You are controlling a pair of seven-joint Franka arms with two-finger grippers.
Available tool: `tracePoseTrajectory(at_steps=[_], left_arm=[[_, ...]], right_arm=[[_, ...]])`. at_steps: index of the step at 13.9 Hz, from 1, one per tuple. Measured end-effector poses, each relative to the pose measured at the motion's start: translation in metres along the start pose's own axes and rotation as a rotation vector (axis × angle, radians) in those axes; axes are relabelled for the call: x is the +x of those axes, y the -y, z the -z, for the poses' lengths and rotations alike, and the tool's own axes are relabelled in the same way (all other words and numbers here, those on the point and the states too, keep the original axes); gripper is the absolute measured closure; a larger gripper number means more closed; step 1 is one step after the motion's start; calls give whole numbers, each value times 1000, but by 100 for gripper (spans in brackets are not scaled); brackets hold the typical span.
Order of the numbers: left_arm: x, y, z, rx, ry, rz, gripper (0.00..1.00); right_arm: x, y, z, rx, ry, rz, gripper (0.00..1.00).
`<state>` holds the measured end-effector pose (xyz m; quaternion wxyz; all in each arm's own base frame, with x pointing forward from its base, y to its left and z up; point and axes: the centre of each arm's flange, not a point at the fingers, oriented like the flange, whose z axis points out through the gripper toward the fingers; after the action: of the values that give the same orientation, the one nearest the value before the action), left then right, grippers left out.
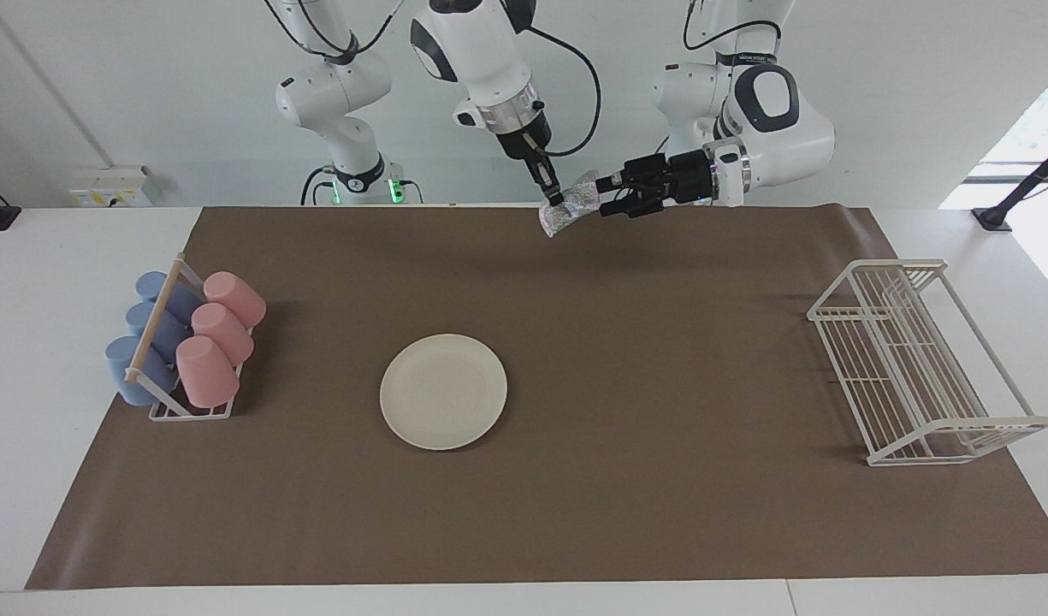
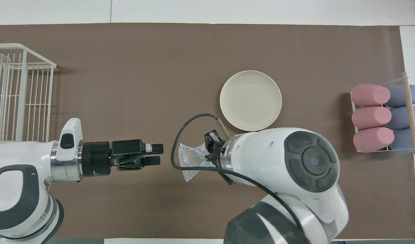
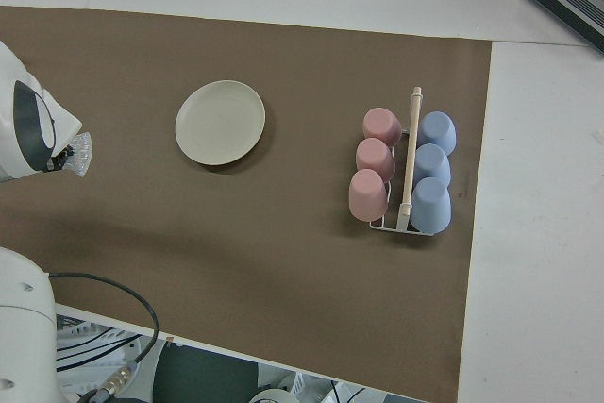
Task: Wipe plate with sponge
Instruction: 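Move the sponge onto the plate with the right gripper while the left withdraws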
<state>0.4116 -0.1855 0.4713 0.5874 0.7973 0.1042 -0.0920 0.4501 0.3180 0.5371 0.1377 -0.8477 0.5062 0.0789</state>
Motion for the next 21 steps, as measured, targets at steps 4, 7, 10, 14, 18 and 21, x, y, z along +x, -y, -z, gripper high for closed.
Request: tracePoseTrajectory(at_steps=[4,7,10,14,18,21], left_arm=[[8,4,15,110,-46,-20,0],[19,11,43,231,-87,-30,0],[31,11,70,370,-134,-16,0],[49,12,97,519,-175,-20,0],[69,2,132,710,-231,-46,0],[77,-6,156,834,-225,-64,0]], right_arm=[[113,1,-44,9,-46,193,99],[155,0,-113,52,-98,225,99],[176,0,-147,63,-123,255,99],[205,-1,-184,63,-148,272,99],[233,-2,-187,73,-178,379,99],[272,-10,-175,70,-200,448,99]])
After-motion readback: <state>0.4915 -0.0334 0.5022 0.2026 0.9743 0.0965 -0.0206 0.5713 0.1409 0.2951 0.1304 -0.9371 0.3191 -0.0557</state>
